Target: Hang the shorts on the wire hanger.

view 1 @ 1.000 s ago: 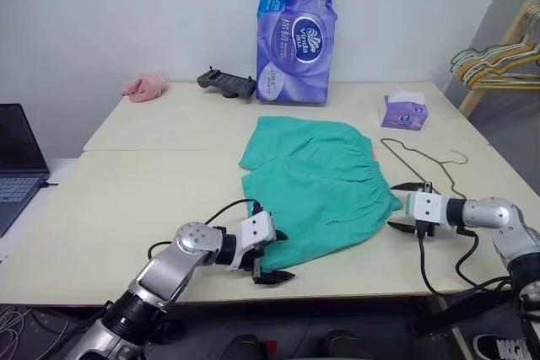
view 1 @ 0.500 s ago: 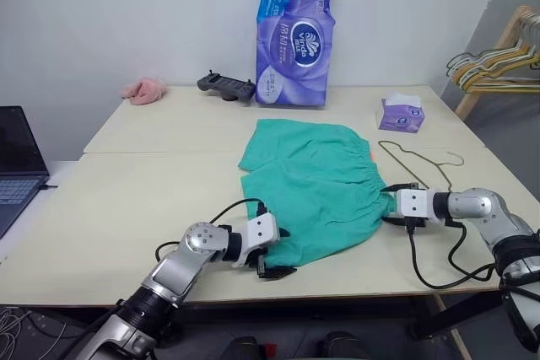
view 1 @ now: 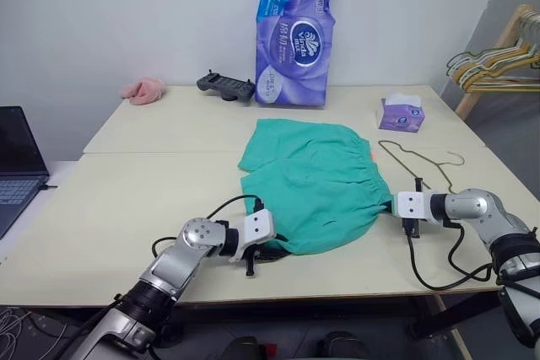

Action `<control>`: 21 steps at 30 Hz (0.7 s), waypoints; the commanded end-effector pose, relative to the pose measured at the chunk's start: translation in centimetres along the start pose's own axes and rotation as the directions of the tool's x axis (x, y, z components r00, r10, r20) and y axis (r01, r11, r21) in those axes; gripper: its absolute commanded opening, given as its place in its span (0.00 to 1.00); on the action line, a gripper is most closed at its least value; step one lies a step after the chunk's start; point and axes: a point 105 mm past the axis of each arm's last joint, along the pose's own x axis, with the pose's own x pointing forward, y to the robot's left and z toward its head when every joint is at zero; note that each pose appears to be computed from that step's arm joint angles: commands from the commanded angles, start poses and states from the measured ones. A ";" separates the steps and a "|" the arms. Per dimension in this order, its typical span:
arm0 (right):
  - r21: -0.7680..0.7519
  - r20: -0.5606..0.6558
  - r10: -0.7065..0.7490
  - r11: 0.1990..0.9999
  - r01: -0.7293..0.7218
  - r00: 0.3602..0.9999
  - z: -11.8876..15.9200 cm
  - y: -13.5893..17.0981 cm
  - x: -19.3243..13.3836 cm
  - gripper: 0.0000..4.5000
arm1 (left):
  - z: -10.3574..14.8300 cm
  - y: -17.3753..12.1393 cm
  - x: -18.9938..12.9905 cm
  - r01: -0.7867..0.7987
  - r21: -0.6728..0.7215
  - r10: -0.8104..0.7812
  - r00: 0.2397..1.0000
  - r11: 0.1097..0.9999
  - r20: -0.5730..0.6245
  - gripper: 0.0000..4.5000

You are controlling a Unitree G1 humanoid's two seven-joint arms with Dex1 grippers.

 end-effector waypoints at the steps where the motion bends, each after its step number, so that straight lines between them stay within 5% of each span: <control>1: -0.019 0.072 -0.078 0.997 0.079 0.994 1.8 -1.4 -0.2 0.00 | -1.6 2.1 -2.2 -0.087 0.005 0.087 0.993 0.996 -0.076 0.19; 7: 0.010 0.292 -0.003 1.000 0.000 0.956 9.5 0.9 0.1 0.00 | -3.2 0.5 -9.3 0.038 0.045 -0.030 0.986 0.998 -0.166 0.19; 11: 0.055 0.352 0.332 0.926 -0.373 0.875 13.4 7.2 -2.2 0.00 | -1.7 -5.6 -14.3 0.325 -0.114 -0.340 0.927 0.939 -0.156 0.19; 14: 0.123 0.334 0.464 0.841 -0.526 0.821 13.6 8.4 -3.8 0.00 | -0.2 -7.0 -15.4 0.431 -0.207 -0.462 0.877 0.878 -0.135 0.19; 17: 0.202 0.326 0.401 0.855 -0.478 0.856 13.0 3.6 -1.4 0.00 | 1.0 1.3 -12.1 0.241 -0.005 -0.239 0.963 0.971 -0.124 0.19; 18: 0.203 0.281 0.332 0.896 -0.394 0.901 12.1 0.3 0.3 0.00 | 2.2 7.1 -10.6 0.026 0.112 -0.015 0.994 0.993 -0.104 0.19; 20: 0.201 0.188 0.001 0.979 -0.040 0.982 12.2 -9.9 2.7 0.00 | 7.6 17.9 -10.4 -0.497 0.290 0.522 0.853 0.818 -0.013 0.19; 21: 0.151 0.130 -0.300 0.948 0.280 0.945 13.8 -16.3 2.2 0.00 | 11.4 21.7 -12.3 -0.696 0.374 0.737 0.674 0.613 0.045 0.19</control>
